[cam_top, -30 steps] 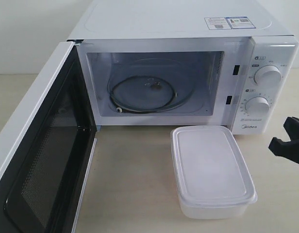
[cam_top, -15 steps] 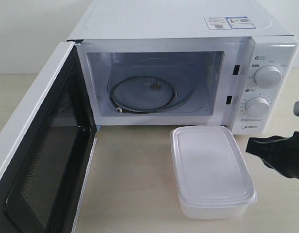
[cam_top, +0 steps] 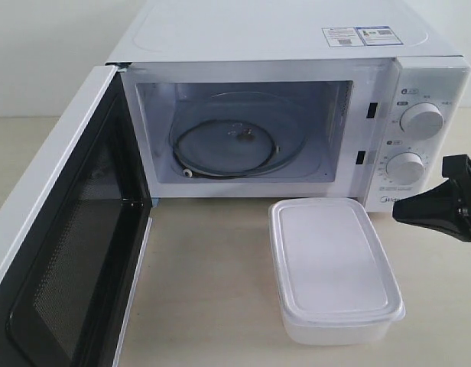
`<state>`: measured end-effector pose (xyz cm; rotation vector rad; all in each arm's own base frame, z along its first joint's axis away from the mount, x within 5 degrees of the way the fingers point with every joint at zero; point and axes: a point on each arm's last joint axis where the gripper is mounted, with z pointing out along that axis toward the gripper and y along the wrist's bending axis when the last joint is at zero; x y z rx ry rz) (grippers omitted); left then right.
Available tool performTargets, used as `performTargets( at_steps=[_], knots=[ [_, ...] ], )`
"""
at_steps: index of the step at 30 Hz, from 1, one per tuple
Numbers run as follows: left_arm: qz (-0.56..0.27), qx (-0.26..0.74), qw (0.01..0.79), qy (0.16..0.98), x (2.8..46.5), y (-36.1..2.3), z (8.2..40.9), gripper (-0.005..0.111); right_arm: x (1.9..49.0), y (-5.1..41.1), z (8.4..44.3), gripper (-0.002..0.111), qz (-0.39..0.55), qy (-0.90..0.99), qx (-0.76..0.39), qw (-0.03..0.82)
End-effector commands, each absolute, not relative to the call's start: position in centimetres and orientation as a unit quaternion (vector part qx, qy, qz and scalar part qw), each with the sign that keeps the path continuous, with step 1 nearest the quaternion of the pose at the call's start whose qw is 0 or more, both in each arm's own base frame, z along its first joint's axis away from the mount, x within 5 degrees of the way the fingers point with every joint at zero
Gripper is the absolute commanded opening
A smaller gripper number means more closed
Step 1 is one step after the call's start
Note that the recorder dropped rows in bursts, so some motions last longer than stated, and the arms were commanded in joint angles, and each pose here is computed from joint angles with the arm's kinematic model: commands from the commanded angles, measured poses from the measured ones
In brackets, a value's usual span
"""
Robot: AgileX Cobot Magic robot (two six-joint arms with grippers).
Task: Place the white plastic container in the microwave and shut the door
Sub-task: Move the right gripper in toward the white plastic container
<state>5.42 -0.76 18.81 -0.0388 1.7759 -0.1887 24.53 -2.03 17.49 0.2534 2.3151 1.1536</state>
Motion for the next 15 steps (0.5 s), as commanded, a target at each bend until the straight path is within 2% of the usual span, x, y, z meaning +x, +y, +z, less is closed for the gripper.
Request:
performTargets(
  at_steps=[1, 11, 15],
  knots=[
    [-0.084, -0.020, 0.627, 0.774, 5.4, -0.8, 18.7, 0.004, 24.8, -2.2, 17.5, 0.000, 0.424, 0.864, 0.083, 0.259],
    [-0.084, -0.020, 0.627, 0.774, 5.4, -0.8, 18.7, 0.004, 25.0, -2.6, 17.1, 0.000, 0.397, 0.873, 0.091, 0.266],
    [-0.084, -0.020, 0.627, 0.774, 5.4, -0.8, 18.7, 0.004, 25.0, -2.3, 14.8, 0.000, 0.398, 0.882, 0.093, 0.233]
  ],
)
